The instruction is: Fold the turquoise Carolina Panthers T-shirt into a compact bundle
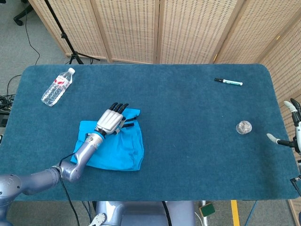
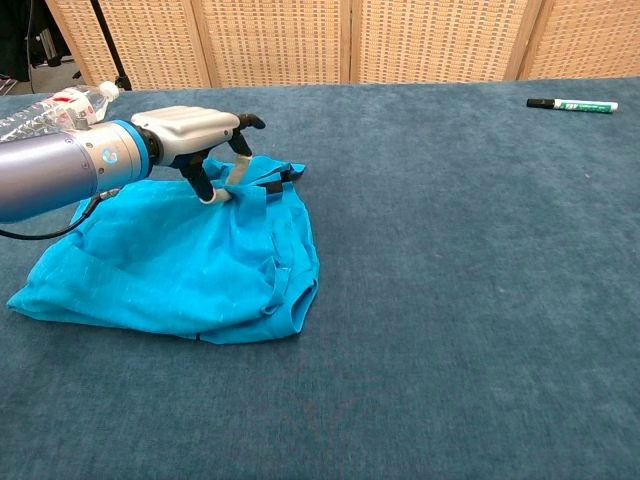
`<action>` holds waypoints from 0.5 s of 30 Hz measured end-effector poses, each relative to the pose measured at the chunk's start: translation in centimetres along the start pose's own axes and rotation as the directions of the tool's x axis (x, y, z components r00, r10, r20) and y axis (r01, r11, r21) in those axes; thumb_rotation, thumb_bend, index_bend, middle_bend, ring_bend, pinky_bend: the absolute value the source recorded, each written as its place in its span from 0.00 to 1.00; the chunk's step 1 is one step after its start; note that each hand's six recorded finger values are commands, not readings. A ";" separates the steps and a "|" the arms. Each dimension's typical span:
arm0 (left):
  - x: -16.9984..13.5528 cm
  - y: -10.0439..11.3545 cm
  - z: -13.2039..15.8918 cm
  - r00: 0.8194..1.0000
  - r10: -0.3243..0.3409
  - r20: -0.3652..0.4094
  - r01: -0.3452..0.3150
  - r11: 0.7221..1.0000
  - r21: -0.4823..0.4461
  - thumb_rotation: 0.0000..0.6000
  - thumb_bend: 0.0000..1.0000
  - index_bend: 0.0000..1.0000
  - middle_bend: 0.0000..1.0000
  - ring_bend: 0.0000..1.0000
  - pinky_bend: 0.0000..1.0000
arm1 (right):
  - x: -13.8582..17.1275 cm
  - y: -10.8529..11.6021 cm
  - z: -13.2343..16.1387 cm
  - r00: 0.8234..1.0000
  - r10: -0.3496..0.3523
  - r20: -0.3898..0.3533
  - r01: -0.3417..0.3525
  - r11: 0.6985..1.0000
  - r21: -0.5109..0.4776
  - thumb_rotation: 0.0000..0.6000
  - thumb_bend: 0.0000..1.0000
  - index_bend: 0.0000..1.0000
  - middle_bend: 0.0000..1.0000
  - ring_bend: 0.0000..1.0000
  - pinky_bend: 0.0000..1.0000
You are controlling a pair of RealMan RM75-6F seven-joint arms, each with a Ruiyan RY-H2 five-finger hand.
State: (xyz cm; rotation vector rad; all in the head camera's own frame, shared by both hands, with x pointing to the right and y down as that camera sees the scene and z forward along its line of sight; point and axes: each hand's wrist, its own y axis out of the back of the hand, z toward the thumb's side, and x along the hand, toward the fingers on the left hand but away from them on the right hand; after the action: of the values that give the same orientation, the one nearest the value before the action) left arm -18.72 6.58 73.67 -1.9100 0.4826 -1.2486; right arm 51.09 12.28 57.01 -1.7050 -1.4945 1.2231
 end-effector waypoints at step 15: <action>1.6 0.1 0.6 0.997 0.063 -0.041 -0.065 0.997 -0.031 1.00 0.56 0.84 0.00 0.00 0.00 | 0.0 0.1 -0.1 1.000 -0.002 0.002 0.002 1.000 -0.003 1.00 0.00 0.00 0.00 0.00 0.00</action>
State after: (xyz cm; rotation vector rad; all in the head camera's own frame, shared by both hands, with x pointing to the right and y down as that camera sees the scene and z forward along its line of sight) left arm -17.49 5.68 74.39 -1.8844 0.5833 -1.2459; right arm 51.24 12.26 56.95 -1.7046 -1.4999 1.2227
